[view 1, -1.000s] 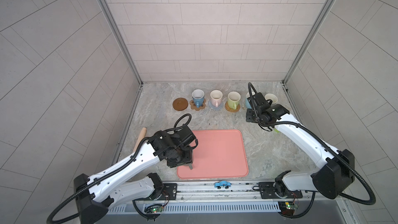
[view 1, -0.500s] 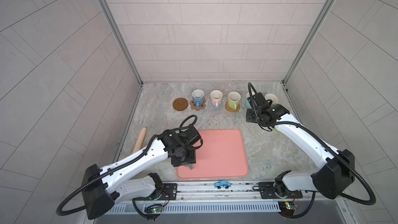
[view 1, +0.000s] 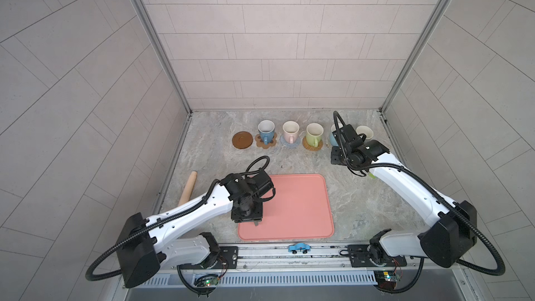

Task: Place cups on coasters
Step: Pick up the cup from the tray.

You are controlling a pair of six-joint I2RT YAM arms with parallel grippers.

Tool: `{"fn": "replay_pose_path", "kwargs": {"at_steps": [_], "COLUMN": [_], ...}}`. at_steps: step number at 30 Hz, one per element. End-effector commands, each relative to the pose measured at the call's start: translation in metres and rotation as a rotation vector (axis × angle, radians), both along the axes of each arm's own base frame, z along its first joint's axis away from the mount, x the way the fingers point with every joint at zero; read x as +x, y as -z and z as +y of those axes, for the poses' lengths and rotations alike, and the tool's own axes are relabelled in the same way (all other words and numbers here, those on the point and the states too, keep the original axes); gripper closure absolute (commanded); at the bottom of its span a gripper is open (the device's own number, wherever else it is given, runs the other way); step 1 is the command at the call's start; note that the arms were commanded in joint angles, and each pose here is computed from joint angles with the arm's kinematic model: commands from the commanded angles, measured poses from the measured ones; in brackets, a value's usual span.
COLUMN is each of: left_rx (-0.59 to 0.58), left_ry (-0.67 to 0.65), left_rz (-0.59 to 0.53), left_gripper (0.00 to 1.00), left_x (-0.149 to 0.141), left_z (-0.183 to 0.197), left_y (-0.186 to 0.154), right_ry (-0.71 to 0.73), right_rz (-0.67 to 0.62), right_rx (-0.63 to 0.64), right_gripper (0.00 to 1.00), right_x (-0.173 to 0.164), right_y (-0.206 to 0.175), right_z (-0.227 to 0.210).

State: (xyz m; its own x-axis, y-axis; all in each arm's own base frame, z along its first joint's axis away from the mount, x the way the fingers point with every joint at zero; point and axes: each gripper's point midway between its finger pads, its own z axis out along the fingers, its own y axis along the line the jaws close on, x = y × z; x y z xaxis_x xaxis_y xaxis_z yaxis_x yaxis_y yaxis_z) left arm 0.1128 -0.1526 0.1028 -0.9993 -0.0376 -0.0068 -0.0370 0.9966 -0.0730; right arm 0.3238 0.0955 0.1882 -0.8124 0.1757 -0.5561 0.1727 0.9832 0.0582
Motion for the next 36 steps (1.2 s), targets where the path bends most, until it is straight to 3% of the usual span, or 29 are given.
{"fn": "replay_pose_path", "kwargs": {"at_steps": [1, 10, 36], "left_rx": [0.050, 0.106, 0.071], "left_ry": [0.023, 0.043, 0.029], "left_rz": [-0.054, -0.082, -0.168], "left_gripper": [0.52, 0.60, 0.85], "left_x": [0.009, 0.020, 0.042], "left_z": [0.007, 0.012, 0.016], "left_y": [0.002, 0.007, 0.018], "right_ry": [0.004, 0.009, 0.022], "right_rz": [0.001, 0.006, 0.011], "right_rx": [-0.012, -0.014, -0.026], "right_gripper": [0.50, 0.50, 0.50], "right_x": [-0.001, -0.002, -0.008], "right_y": [-0.002, -0.001, -0.004], "right_z": [-0.001, -0.002, -0.007]}}
